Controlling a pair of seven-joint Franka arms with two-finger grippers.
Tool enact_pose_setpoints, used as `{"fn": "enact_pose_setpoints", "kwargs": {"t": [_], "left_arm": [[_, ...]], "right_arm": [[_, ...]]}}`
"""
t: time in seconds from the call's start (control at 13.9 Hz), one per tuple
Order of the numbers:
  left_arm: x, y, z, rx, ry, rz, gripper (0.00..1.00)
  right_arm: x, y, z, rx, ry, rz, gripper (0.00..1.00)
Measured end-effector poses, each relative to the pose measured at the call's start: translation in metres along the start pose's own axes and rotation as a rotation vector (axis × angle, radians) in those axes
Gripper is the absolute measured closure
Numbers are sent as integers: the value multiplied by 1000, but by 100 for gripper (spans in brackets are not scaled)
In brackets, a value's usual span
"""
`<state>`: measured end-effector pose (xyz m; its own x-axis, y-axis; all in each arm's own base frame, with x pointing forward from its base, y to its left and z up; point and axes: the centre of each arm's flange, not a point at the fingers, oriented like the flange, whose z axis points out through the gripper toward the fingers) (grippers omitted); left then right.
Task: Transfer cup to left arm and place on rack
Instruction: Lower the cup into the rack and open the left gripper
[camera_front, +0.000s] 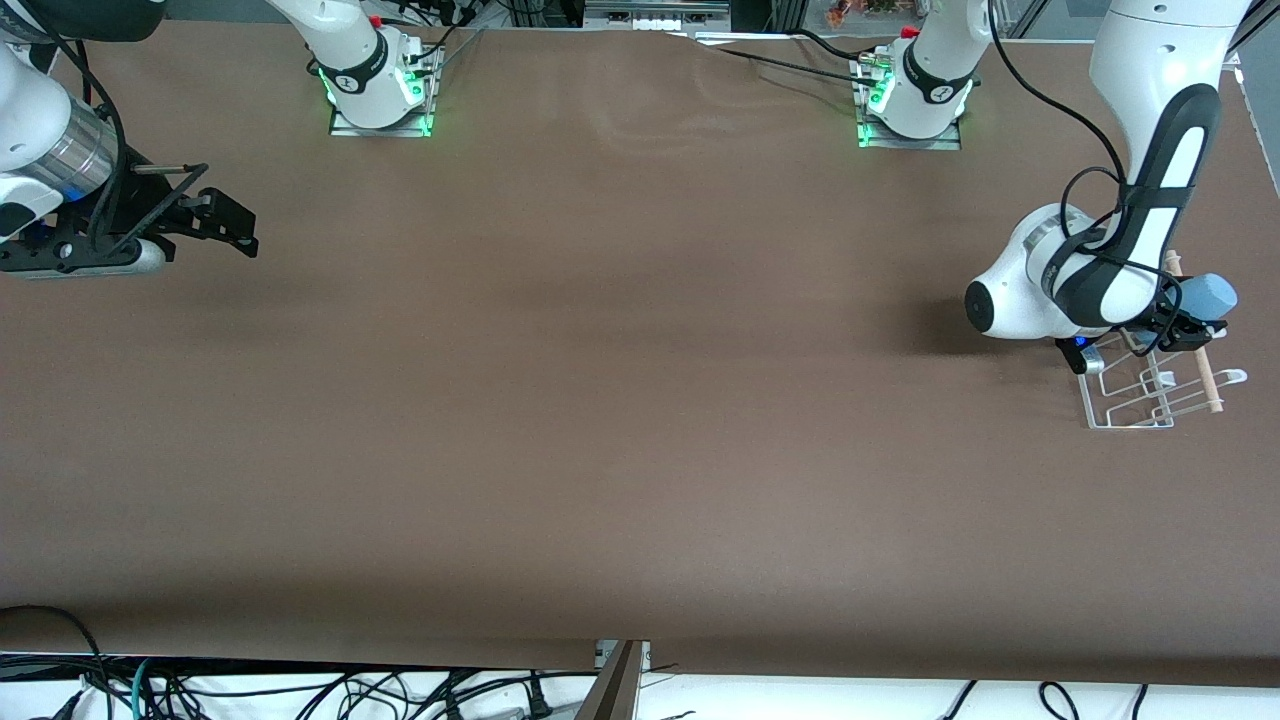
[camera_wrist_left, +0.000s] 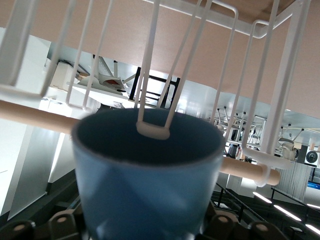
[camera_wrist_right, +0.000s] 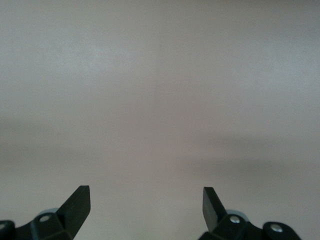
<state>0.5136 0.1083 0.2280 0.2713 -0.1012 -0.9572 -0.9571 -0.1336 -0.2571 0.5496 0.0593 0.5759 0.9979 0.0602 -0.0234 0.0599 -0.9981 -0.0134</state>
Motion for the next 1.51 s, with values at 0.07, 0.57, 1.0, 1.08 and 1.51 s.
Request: {"fn": "enact_pose_setpoints", "kwargs": {"t": [0.07,0.57,1.0,1.08,1.51], "left_arm": [[0,0,-1,1,1,-3,0],[-15,-22,-10,-38,29,-90,0],[-83,-76,-68,-476,210,-329,0],[-94,-83,-86,-548,251,-351,0],[-177,-124,-216,-799,596,-476,0]], "right_arm": [[0,0,0,0,0,-1,0],[0,-1,-1,0,3,-3,0],[0,-1,-2,0,3,-3,0],[0,-1,-2,0,3,-3,0],[0,-1,-2,0,3,-3,0]]}}
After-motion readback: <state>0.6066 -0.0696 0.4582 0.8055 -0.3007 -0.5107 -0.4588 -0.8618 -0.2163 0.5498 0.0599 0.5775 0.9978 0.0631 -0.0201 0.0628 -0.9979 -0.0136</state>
